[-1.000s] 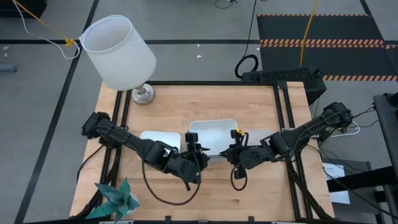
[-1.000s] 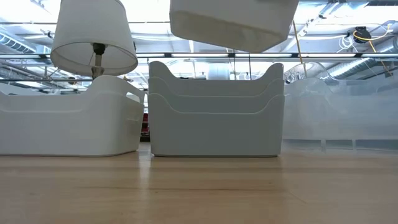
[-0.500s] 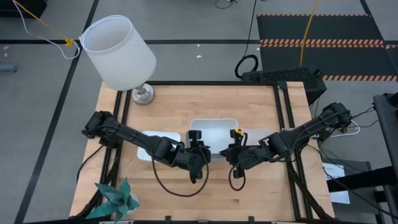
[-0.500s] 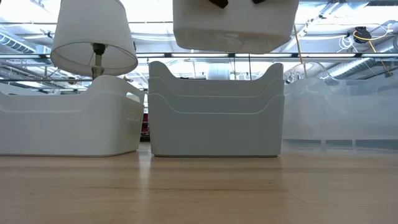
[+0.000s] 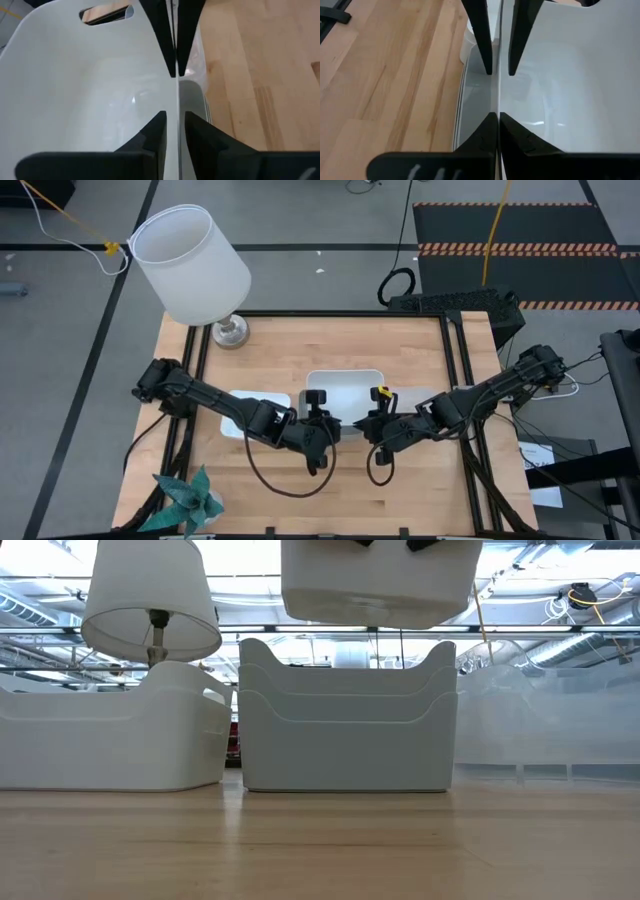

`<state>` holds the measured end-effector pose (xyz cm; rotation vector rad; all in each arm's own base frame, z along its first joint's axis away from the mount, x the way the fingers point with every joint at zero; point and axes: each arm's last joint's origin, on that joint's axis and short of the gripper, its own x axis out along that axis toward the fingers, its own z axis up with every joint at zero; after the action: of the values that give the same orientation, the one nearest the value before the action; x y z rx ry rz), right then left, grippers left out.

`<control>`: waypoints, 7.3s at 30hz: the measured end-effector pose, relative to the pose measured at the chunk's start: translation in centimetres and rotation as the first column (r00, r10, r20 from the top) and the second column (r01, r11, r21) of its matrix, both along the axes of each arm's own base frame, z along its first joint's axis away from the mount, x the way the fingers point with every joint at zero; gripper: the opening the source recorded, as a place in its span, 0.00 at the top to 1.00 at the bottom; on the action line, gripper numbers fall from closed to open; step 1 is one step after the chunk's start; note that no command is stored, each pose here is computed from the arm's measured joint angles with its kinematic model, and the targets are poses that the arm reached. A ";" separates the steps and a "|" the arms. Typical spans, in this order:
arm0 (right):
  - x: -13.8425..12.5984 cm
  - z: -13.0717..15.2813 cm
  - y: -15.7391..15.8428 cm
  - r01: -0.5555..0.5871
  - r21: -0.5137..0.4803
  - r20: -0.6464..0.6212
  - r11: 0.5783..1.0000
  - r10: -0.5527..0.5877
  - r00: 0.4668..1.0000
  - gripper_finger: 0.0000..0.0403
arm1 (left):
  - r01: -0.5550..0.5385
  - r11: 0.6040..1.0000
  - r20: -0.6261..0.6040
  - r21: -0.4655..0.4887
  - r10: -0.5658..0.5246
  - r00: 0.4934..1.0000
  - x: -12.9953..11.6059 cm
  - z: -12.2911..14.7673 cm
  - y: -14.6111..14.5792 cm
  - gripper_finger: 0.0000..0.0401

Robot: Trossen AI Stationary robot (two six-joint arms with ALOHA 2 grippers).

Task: Stack baskets by color
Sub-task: Stack the white bin on the bottom stacked white bins, then return to Home Position

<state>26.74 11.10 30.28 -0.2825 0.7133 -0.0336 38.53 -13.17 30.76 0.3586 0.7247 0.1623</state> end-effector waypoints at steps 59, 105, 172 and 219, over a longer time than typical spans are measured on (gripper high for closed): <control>-10.5 7.1 6.0 -0.414 0.020 0.334 0.910 0.384 0.861 0.45 | 0.089 0.992 -0.157 -0.091 -0.102 0.982 -14.4 5.3 -6.7 0.99; -10.5 6.9 5.9 -0.431 -0.025 0.310 0.902 0.417 0.854 0.45 | 0.093 0.956 -0.010 -0.278 -0.099 0.995 -25.6 -6.3 1.9 0.99; -10.4 7.0 5.7 -0.350 -0.059 0.333 0.935 0.349 0.876 0.49 | 0.014 0.929 0.119 -0.371 0.032 0.992 -22.9 -5.7 2.3 0.62; -13.5 -2.5 -7.4 -0.197 -0.088 0.464 0.976 0.215 0.859 1.00 | 0.026 0.987 0.453 -0.159 0.050 0.890 -18.9 -2.6 9.1 0.92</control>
<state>13.28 3.72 27.74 -0.3695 0.1924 0.0872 19.61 -4.12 28.19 0.1493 0.2691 0.1900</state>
